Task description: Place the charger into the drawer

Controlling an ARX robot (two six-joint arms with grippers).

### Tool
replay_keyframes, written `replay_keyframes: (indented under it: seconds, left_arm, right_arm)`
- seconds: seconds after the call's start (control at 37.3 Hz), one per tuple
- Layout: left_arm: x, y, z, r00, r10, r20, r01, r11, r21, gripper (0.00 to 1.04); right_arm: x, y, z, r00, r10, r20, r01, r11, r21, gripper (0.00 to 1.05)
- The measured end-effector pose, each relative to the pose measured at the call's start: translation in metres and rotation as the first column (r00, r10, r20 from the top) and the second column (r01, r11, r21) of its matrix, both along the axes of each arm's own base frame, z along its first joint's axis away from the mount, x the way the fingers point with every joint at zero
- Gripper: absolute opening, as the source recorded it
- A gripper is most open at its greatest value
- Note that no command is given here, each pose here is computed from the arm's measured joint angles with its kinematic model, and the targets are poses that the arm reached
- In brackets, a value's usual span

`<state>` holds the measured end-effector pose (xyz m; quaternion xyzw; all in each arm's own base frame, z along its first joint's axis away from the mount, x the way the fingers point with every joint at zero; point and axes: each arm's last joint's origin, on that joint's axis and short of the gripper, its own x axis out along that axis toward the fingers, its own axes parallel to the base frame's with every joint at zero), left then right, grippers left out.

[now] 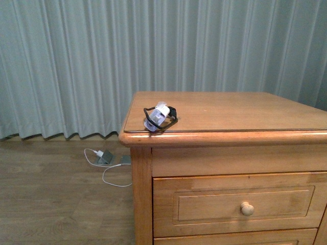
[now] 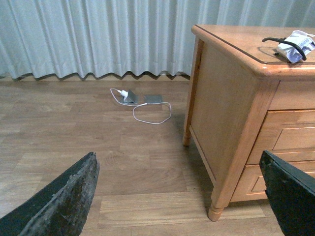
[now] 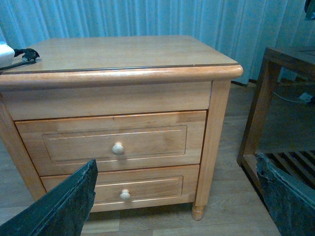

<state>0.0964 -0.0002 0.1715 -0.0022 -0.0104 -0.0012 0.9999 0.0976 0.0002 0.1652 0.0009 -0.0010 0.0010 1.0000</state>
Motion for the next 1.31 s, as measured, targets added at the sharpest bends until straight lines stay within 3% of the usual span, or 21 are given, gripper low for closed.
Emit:
replay_keyframes:
  seconds: [0.48,0.54,0.64,0.96,1.31]
  left_arm:
    - [0.0,0.0,0.0,1.0,0.0,0.0,0.0,1.0,0.0,0.98]
    - [0.0,0.0,0.0,1.0,0.0,0.0,0.0,1.0,0.0,0.98]
    - [0.0,0.0,0.0,1.0,0.0,0.0,0.0,1.0,0.0,0.98]
    - [0.0,0.0,0.0,1.0,0.0,0.0,0.0,1.0,0.0,0.98]
    - [0.0,0.0,0.0,1.0,0.0,0.0,0.0,1.0,0.0,0.98]
  right_arm:
    - [0.0,0.0,0.0,1.0,0.006,-0.005,-0.006,1.0,-0.005,0.96]
    - [0.002,0.0,-0.001,0.985,0.085,-0.148,-0.09,0.996,-0.027,0.96]
    - [0.02,0.002,-0.001,0.946,0.129,-0.297,-0.139,0.99,-0.012,0.96]
    - [0.098,0.033,0.0,0.911,0.157,-0.38,-0.177,0.984,-0.016,0.96]
    - [0.19,0.075,-0.049,0.867,0.159,-0.472,-0.205,0.978,-0.046,0.96]
